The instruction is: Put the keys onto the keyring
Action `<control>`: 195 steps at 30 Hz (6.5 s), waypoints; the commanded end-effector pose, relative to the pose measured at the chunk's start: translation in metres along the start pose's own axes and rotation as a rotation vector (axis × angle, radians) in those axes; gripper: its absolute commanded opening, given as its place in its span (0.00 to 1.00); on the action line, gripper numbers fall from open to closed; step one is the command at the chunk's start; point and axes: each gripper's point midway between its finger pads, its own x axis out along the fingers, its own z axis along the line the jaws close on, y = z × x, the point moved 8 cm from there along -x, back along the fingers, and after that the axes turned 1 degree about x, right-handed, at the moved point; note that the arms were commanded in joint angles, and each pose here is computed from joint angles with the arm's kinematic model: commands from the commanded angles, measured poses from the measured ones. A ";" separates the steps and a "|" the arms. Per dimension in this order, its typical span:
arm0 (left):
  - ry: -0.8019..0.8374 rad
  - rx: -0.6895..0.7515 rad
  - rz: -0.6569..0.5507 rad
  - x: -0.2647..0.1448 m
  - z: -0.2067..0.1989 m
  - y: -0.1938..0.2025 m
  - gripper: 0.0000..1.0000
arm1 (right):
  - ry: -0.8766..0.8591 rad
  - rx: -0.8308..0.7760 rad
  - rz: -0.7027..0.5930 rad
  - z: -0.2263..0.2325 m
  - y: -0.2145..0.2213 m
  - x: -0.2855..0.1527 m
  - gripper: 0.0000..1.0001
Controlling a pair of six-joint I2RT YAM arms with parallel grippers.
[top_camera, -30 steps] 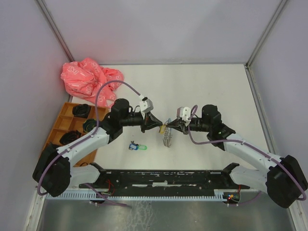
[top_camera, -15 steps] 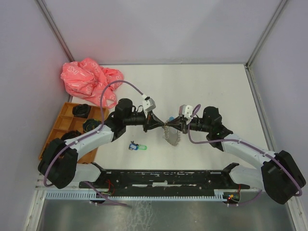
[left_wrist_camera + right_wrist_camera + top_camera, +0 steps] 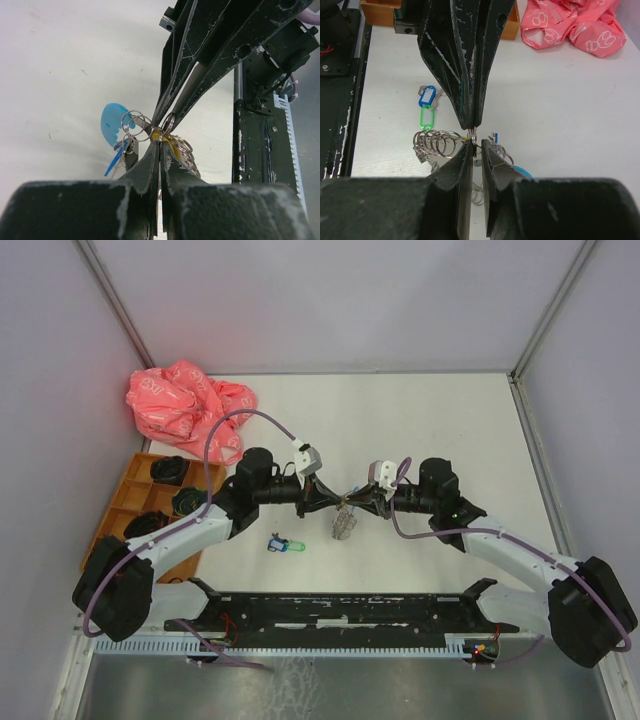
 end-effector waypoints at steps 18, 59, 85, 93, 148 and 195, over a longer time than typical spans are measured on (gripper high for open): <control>0.073 0.059 -0.027 0.005 -0.017 -0.024 0.03 | -0.008 -0.045 0.099 -0.005 -0.025 0.006 0.26; -0.089 -0.031 0.050 0.004 -0.004 -0.023 0.03 | 0.075 -0.078 0.103 -0.008 -0.057 -0.004 0.01; -0.019 -0.035 -0.086 0.012 -0.015 -0.011 0.03 | 0.112 -0.080 -0.215 -0.013 -0.048 0.009 0.01; -0.100 0.004 -0.082 -0.002 -0.015 -0.010 0.03 | 0.138 -0.078 -0.130 -0.020 -0.045 -0.002 0.01; 0.164 0.310 -0.208 -0.006 -0.001 -0.024 0.42 | -0.134 -0.135 -0.218 0.000 -0.057 0.003 0.01; 0.173 0.188 -0.024 -0.009 -0.001 -0.023 0.03 | -0.088 -0.060 0.182 0.008 -0.039 -0.004 0.15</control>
